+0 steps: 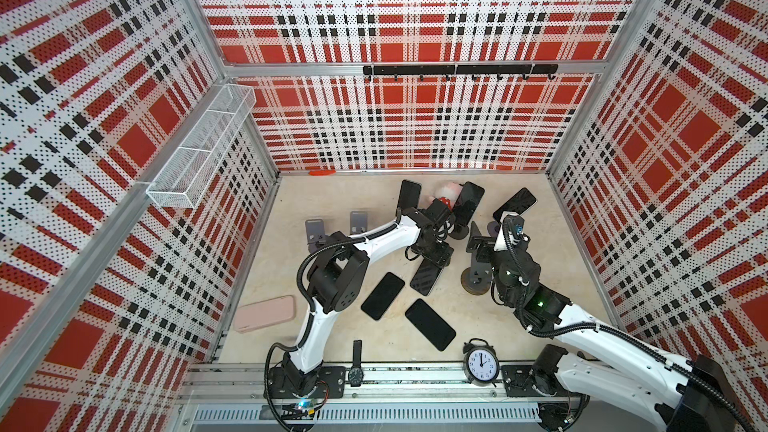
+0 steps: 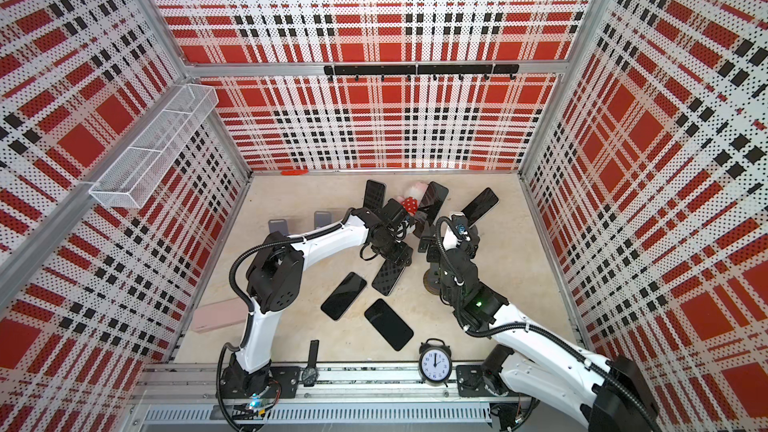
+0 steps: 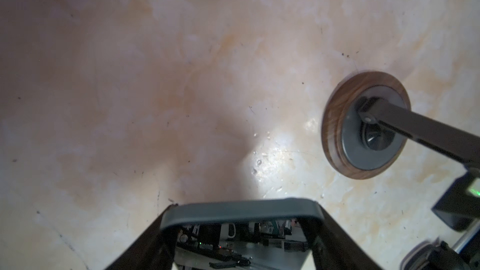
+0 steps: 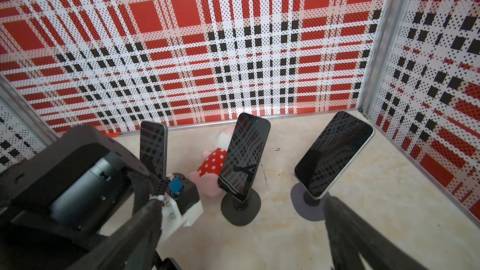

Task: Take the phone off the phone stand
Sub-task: 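Carry the black phone toward the robot and lower it to the table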

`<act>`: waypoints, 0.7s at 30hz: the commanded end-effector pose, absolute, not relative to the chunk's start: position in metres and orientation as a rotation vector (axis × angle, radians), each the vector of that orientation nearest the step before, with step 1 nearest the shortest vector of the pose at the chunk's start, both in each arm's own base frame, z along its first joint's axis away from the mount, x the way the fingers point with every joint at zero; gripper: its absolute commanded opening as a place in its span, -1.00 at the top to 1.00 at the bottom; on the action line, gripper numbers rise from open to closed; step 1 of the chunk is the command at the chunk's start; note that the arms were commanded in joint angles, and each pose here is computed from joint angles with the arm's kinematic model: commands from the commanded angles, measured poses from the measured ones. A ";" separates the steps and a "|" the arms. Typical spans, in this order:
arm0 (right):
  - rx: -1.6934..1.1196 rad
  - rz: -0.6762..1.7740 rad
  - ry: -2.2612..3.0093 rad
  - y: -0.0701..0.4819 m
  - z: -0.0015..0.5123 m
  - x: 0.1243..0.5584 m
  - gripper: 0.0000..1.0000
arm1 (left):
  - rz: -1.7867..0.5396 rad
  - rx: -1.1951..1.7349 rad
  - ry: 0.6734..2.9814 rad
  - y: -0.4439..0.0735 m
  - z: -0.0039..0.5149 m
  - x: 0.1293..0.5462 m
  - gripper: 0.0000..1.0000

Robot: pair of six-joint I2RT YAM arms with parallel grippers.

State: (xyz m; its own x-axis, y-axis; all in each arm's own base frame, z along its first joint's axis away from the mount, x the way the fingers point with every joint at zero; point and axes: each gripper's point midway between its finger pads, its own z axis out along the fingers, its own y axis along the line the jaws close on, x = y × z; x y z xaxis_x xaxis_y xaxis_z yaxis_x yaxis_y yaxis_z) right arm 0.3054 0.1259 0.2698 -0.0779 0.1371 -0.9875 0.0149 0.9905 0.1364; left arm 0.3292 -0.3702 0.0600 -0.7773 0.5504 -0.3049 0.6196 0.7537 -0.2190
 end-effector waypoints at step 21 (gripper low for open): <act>0.145 0.117 1.619 0.121 0.276 0.305 -0.99 | -0.157 1.071 2.852 -0.314 0.029 0.299 -0.11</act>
